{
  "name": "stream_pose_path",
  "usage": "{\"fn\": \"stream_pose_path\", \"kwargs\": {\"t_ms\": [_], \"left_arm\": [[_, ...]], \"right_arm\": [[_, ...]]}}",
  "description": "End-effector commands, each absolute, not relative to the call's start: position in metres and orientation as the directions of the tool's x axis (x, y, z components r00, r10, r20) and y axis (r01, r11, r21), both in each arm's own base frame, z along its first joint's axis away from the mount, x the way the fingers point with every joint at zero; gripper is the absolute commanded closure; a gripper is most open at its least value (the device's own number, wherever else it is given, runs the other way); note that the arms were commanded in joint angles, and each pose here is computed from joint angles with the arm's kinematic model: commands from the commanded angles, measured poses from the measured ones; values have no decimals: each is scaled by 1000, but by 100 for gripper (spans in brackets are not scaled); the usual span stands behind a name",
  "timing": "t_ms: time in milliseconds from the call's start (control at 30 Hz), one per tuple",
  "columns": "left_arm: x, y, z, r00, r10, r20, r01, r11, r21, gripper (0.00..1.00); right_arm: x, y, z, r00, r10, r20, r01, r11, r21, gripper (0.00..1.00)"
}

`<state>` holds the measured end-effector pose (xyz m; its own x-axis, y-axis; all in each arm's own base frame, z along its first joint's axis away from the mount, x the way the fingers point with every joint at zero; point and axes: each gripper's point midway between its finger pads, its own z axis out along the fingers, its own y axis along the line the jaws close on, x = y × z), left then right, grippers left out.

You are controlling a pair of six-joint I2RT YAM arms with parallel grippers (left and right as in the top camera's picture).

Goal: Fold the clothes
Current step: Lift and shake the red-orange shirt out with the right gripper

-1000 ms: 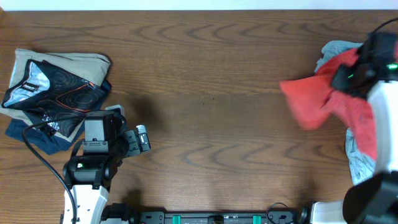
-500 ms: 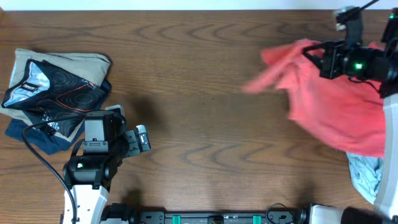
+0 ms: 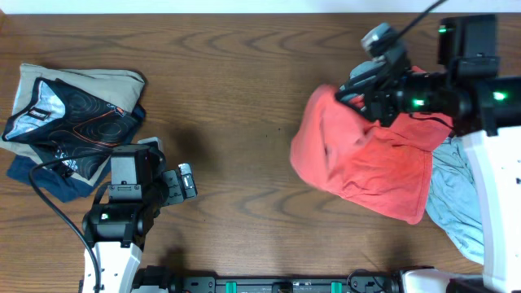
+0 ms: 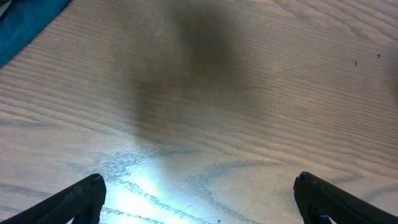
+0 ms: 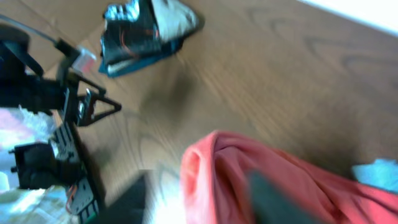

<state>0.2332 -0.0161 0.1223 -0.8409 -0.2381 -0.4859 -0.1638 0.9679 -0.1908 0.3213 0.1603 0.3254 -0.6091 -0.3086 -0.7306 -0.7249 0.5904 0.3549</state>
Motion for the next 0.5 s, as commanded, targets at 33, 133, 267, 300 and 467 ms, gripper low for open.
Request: {"fn": "stream_pose_path", "kwargs": {"t_ms": [33,133,267,300,467], "left_arm": [[238,-18,130,-829,-248,-501,-165,965,-204,2],[241,-18,132,-820,-261,-510,-173,962,-214,2],[251,-19,140,-772,-365,-521,-243,926,-289,2],[254,-23,142,-763,-383,-521,-243,916,-319,2],[261,-56,154,-782,-382,-492,-128,872,-473,2]], "right_arm": [[332,157,290,-667,-373,-645,-678,663,318,13],[348,129,269,-777,-299,-554,-502,825,259,7],[363,64,254,-874,-88,-479,-136,989,66,3],[363,48,252,-882,-36,-469,-50,999,16,1],[352,13,247,-903,54,-427,89,994,-63,1]]}}
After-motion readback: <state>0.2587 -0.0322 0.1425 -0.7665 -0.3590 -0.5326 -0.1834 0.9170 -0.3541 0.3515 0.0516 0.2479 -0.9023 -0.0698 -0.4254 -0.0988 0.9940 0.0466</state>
